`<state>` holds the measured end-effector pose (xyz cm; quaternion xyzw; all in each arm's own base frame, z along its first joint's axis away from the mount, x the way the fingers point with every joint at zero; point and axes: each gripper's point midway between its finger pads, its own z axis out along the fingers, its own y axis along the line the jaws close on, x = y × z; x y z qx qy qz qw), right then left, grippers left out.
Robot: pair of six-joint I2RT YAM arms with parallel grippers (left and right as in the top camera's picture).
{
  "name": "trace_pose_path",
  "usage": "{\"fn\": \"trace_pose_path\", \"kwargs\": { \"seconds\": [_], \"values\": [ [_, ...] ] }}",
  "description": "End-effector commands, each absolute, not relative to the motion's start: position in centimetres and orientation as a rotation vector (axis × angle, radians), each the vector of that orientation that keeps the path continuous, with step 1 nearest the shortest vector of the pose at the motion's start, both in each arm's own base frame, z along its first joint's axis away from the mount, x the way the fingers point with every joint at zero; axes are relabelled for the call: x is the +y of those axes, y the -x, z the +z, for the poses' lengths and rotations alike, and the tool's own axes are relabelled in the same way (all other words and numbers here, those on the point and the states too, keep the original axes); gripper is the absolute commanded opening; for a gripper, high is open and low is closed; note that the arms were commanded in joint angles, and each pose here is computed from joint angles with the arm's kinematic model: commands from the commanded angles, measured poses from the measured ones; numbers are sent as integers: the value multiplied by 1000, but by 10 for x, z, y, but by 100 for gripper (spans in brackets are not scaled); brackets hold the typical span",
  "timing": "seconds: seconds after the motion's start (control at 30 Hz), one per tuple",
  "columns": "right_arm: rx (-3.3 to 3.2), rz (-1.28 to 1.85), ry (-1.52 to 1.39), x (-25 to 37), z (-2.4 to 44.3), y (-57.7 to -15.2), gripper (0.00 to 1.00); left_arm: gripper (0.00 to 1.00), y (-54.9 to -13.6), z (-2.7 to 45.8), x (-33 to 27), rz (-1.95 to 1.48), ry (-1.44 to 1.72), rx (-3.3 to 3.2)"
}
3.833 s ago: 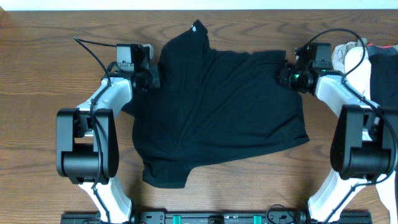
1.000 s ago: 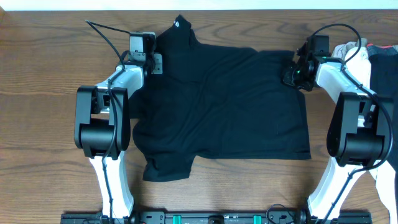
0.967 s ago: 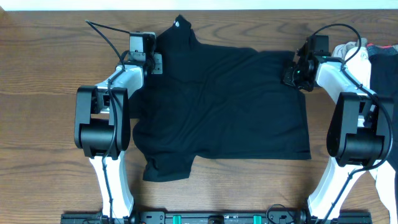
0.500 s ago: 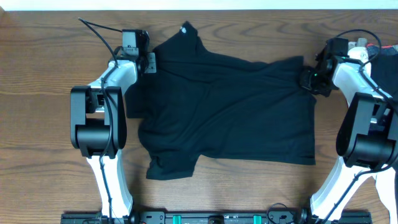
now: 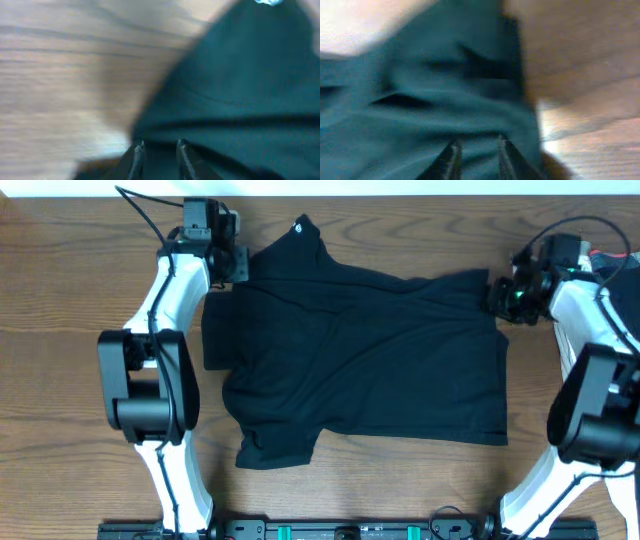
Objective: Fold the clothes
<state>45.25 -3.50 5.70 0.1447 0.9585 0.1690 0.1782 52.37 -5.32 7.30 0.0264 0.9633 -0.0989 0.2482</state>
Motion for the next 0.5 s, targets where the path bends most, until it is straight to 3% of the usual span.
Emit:
{"fn": "trace_pose_path", "kwargs": {
  "seconds": [0.0, 0.13, 0.47],
  "values": [
    [2670, 671, -360, -2, 91, -451, 21, 20, -494, 80, -97, -479, -187, 2693],
    [2856, 605, -313, 21, 71, -418, 27, 19, -452, 51, -112, -479, -260, 2845],
    [3162, 299, -327, 34, 12, -364, 19, 20, -403, -7, -90, -306, -243, 3015]
  ]
}}
